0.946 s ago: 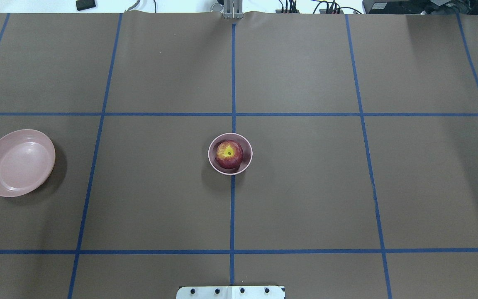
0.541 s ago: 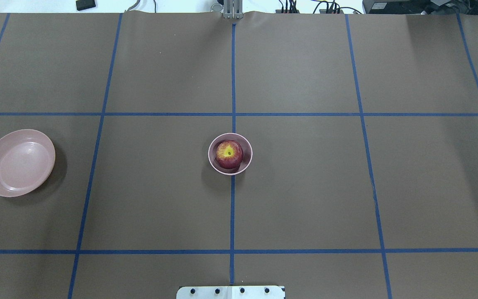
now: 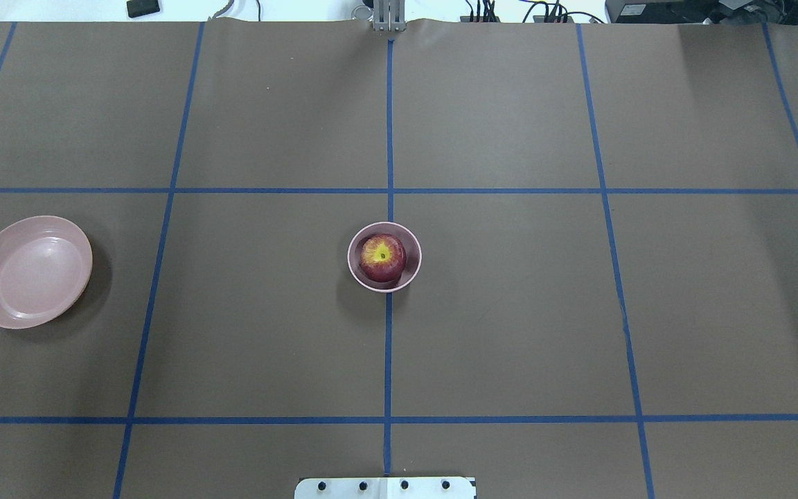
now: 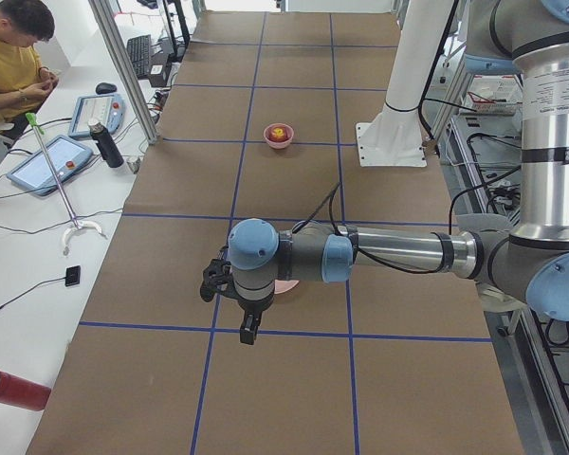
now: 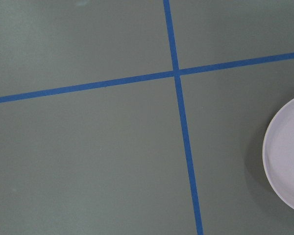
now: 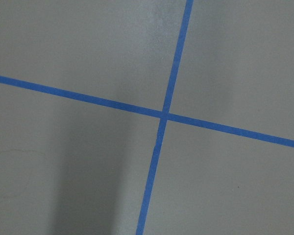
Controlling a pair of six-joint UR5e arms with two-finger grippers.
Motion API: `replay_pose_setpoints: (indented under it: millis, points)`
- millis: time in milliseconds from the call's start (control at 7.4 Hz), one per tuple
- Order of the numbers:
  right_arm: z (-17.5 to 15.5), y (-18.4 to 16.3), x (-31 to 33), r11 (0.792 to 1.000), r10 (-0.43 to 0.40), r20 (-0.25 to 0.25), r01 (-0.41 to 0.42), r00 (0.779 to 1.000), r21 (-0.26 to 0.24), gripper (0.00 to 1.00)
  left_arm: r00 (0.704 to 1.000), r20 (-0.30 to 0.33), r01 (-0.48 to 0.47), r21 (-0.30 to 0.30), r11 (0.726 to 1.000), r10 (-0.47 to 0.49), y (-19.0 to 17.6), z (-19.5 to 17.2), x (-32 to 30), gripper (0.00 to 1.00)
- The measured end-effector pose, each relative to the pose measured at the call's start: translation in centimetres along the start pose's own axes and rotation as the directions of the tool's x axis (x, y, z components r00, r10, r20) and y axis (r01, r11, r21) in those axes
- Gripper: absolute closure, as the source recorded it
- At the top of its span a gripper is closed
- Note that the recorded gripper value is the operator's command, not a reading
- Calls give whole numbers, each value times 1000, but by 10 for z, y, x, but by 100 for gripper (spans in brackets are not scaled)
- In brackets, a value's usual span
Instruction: Move apple from plate to bowl
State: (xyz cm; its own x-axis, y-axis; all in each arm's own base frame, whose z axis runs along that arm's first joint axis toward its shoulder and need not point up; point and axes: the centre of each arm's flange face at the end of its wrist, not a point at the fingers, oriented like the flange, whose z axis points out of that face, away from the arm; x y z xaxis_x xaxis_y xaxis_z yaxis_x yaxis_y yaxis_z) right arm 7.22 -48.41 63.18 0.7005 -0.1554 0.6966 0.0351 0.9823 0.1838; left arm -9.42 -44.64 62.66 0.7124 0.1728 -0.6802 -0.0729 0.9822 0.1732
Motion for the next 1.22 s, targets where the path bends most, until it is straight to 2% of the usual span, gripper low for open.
replay_pose_setpoints:
  millis: [405,1216]
  points:
    - [-24,1,-6,999,36,-10,-36,999,-2,0,1000,-1,-1,-1,1000,1,1,1,-1,2]
    - [-22,6,-4,999,41,-11,-41,999,-6,0,1000,-1,1,-3,1000,-1,1,2,-2,2]
